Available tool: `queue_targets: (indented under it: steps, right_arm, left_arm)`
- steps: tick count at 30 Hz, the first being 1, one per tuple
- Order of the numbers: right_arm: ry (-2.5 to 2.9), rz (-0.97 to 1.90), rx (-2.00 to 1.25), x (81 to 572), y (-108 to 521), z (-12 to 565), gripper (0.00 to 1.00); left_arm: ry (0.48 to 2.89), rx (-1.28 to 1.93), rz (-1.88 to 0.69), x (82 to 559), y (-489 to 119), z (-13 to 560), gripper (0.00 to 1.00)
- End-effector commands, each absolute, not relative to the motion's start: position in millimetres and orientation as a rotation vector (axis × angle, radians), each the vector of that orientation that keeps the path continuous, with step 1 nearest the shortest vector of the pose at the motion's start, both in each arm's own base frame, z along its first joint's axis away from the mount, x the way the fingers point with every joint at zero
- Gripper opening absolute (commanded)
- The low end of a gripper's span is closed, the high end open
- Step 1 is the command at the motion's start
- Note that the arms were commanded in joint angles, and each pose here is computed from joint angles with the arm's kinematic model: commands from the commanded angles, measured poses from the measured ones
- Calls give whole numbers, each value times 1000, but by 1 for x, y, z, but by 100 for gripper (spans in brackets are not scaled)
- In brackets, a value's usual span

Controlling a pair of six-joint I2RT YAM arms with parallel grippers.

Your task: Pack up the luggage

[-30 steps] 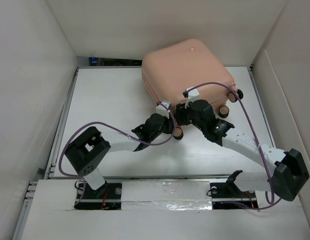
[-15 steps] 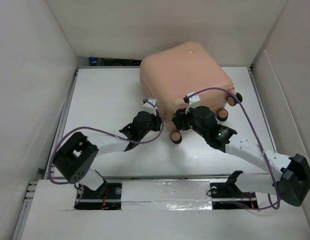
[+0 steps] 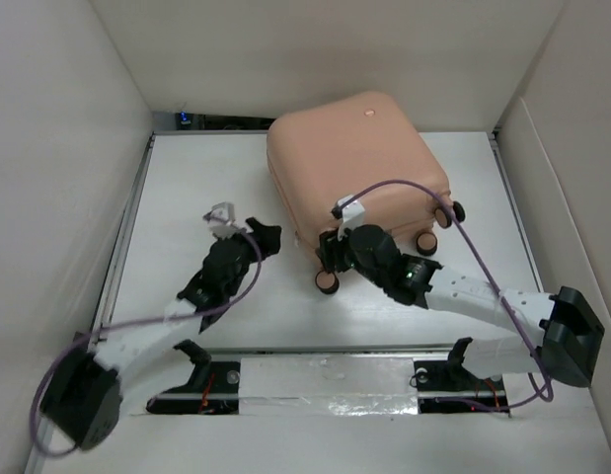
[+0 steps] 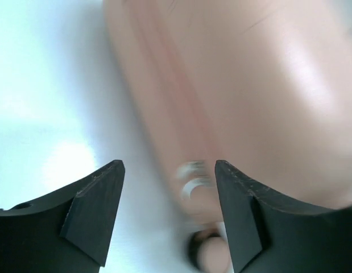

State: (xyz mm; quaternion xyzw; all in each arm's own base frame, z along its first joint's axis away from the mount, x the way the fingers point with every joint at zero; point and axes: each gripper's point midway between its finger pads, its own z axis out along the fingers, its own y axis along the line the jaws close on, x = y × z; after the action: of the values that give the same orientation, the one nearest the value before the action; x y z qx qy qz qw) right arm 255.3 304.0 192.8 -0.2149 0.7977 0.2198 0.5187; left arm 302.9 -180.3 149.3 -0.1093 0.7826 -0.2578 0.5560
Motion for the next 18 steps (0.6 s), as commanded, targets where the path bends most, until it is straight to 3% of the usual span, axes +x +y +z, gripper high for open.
queue_targets:
  steps: [1,5,6,7,10,12,13,18]
  right_arm:
    - [1758,896,-779,190,395,233,0]
    - [1704,977,-807,174,438,251,0]
    - [1686,1009,-811,169,449,256,0]
    - [1661,1044,-828,160,462,262,0]
    - [1686,988,-827,164,484,267,31]
    - [1679,946,-807,165,489,284,63]
    - [1703,881,-816,170,481,279,97]
    - [1672,800,-746,171,434,315,100]
  left_arm:
    - [1601,-464,-783,276,-151,213,63]
    - [1499,-487,-837,236,-119,247,70]
    - [1440,-488,-872,225,-111,264,94]
    - [1436,-479,-881,219,-109,270,99]
    - [1426,-435,-896,204,-104,293,99]
    - [1417,-403,-873,196,-97,316,99]
    - [1435,-387,-858,196,-98,320,99]
    - [1489,-276,-800,192,-102,344,99]
